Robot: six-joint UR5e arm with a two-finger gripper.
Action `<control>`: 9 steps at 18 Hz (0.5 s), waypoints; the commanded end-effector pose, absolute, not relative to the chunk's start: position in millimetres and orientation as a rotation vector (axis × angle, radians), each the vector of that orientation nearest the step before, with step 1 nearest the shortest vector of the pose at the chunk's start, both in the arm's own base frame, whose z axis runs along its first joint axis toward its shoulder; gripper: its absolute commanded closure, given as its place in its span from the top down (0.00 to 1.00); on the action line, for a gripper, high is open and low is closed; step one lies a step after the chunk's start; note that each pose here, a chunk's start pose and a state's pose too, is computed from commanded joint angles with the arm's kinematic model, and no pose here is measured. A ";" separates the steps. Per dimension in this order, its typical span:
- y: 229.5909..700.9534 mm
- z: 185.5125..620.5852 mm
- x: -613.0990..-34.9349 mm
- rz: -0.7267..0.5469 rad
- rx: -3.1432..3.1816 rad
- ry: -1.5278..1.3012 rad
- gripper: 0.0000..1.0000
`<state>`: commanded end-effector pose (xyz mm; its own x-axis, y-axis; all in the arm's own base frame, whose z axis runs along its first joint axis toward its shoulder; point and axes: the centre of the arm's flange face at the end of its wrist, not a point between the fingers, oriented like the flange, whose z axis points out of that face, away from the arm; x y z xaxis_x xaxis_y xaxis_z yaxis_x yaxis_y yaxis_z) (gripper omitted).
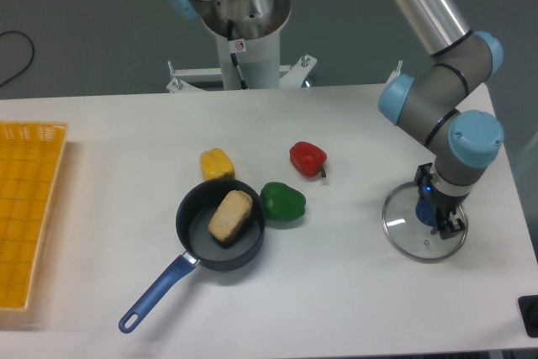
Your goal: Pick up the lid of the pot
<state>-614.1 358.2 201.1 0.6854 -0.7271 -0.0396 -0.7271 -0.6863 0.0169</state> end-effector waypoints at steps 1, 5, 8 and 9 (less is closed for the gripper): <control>359.1 201.1 -613.5 0.068 -2.883 1.246 0.63; 359.1 202.2 -613.5 0.070 -2.883 1.246 0.63; 359.1 204.3 -613.4 0.075 -2.883 1.246 0.63; 359.0 207.5 -613.2 0.082 -2.884 1.244 0.63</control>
